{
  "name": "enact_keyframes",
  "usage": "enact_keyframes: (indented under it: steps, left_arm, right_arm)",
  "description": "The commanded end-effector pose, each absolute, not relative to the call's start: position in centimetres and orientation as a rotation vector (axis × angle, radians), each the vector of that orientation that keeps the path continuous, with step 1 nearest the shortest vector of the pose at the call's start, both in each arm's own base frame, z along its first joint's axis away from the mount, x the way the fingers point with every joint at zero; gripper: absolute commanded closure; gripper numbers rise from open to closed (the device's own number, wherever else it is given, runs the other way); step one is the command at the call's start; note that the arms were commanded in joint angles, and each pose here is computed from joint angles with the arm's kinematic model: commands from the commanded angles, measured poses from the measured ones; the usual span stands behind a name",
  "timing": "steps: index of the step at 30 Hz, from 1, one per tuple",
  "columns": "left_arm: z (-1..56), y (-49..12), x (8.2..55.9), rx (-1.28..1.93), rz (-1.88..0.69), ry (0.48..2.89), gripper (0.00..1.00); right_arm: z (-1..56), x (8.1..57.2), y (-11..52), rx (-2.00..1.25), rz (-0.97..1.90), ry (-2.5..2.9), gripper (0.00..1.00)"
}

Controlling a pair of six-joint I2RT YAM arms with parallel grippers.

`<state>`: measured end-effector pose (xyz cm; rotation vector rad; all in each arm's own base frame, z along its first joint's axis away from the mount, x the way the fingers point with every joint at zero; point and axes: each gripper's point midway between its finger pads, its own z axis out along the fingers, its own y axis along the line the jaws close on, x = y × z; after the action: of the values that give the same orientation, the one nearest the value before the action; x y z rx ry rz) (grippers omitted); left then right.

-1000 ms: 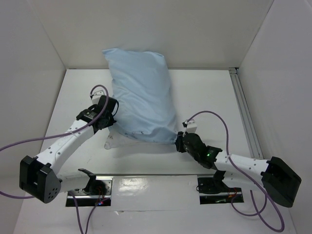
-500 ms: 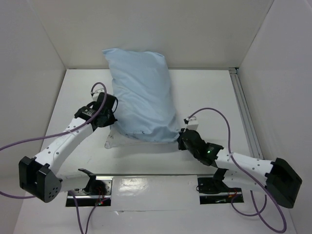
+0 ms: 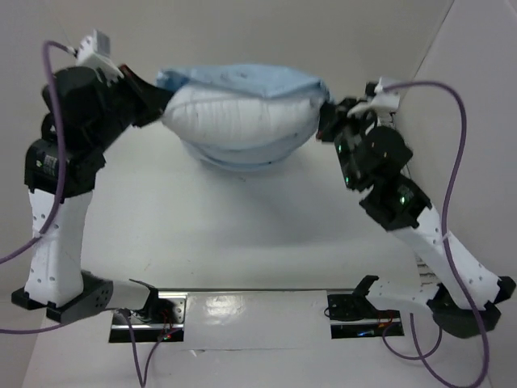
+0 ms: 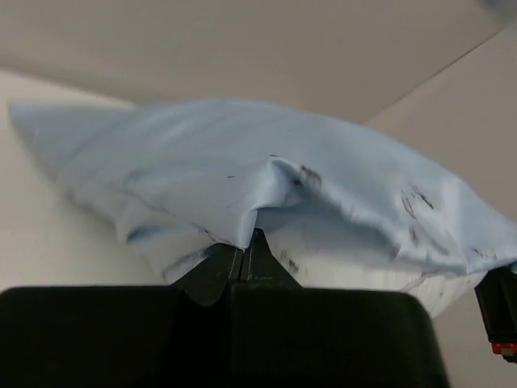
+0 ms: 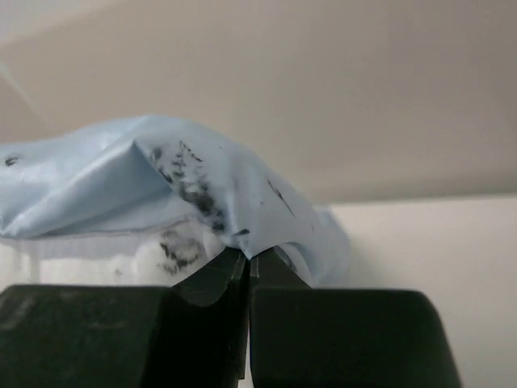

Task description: Put the pillow into the pillowcase

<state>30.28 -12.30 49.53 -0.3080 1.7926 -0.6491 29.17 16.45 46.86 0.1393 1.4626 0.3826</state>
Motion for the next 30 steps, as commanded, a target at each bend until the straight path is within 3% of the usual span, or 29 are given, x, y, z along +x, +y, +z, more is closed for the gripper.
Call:
enact_keyframes:
  steps: [1, 7, 10, 16, 20, 23, 26, 30]
  left_arm:
    - [60.0, -11.9, 29.8, -0.189, -0.769, 1.508, 1.0]
    - [65.7, -7.5, 31.1, -0.144, -0.92, 1.308, 1.0]
    - [64.5, -6.3, 32.5, -0.158, -0.952, 1.344, 1.0]
    - [65.1, -8.5, 34.0, 0.049, -1.249, 1.305, 1.0]
    - [66.5, -8.2, 33.3, 0.114, -1.286, 1.282, 1.0]
    - [69.1, -7.5, 31.7, 0.17, -1.285, 1.198, 1.0]
    - [72.1, -6.2, 29.0, 0.243, -1.229, 1.077, 1.0]
    - [74.6, -4.1, 25.9, 0.186, -1.168, 0.975, 1.0]
  right_arm:
    - [55.0, 32.6, 14.4, 0.09, 0.231, 1.318, 1.0]
    - [67.3, 33.9, 13.0, -0.045, 0.144, 1.182, 1.0]
    - [66.6, 34.1, 11.1, -0.011, 0.022, 1.169, 1.0]
    - [58.8, 39.8, 13.2, -0.031, -0.107, 1.357, 1.0]
    - [59.7, 41.0, 12.9, -0.005, -0.087, 1.312, 1.0]
    - [64.3, 39.9, 12.6, 0.024, -0.039, 1.191, 1.0]
    - [71.0, 35.6, 11.0, 0.08, 0.062, 0.976, 1.0]
    - [75.3, 30.3, 9.0, 0.126, 0.163, 0.779, 1.0]
